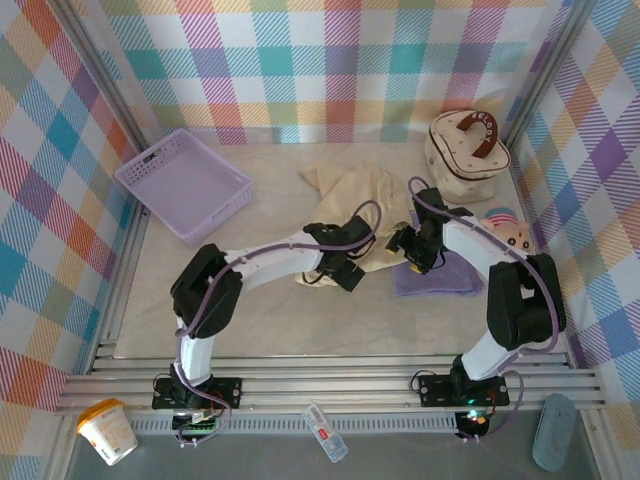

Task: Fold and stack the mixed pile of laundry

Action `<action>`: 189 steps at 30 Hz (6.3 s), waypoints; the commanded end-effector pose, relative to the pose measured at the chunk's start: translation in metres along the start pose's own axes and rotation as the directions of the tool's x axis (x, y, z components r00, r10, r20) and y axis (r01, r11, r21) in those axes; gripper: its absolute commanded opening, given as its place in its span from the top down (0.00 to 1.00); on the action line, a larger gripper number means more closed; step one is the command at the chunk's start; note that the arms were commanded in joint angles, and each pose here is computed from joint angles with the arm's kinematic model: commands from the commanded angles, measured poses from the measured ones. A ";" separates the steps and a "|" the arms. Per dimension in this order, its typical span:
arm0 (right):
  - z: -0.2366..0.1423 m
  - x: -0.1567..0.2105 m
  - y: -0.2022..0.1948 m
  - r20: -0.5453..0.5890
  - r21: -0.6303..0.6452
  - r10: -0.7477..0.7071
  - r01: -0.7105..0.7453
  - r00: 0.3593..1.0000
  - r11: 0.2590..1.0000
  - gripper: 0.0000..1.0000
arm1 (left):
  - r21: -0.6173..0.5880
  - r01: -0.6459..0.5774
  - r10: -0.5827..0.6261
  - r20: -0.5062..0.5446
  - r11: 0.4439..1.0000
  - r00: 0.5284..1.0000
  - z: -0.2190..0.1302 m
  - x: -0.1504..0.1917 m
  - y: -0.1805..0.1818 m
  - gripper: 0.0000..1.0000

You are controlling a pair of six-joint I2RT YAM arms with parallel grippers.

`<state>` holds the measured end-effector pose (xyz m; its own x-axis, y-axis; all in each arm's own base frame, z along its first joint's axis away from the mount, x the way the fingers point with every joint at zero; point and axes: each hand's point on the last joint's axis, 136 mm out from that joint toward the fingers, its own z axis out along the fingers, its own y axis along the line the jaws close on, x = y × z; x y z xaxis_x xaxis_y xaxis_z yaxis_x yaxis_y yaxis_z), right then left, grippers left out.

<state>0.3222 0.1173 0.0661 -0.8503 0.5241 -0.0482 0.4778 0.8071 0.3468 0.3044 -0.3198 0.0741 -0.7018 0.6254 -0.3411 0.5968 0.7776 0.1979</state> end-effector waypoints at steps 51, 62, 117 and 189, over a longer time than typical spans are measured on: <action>-0.245 -0.111 0.139 0.507 -0.466 -0.205 0.466 0.837 0.752 1.00 | 0.629 0.752 -0.980 0.108 0.196 0.166 -0.157 -0.107 0.295 1.00; -0.043 0.027 -0.024 -0.057 -0.307 -0.015 -0.003 0.998 0.952 0.67 | 0.145 0.988 -0.991 -0.110 0.059 0.075 -0.055 0.155 0.161 0.00; 0.011 0.018 0.047 -0.090 -0.068 -0.205 0.199 0.975 0.978 0.59 | -0.021 0.840 -0.836 -0.118 0.542 0.537 0.005 0.130 0.130 0.66; 0.024 0.062 -0.008 -0.216 -0.061 -0.001 -0.013 0.976 0.998 0.11 | -0.017 0.985 -0.976 -0.132 -0.175 -0.175 -0.014 0.195 0.085 0.31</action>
<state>0.2619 0.1455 0.0318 -0.8853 0.4372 0.1587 0.4636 0.8018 0.3770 0.2055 -0.1280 0.0330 -0.5596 -0.8288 -0.0030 -0.7804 0.5281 -0.3348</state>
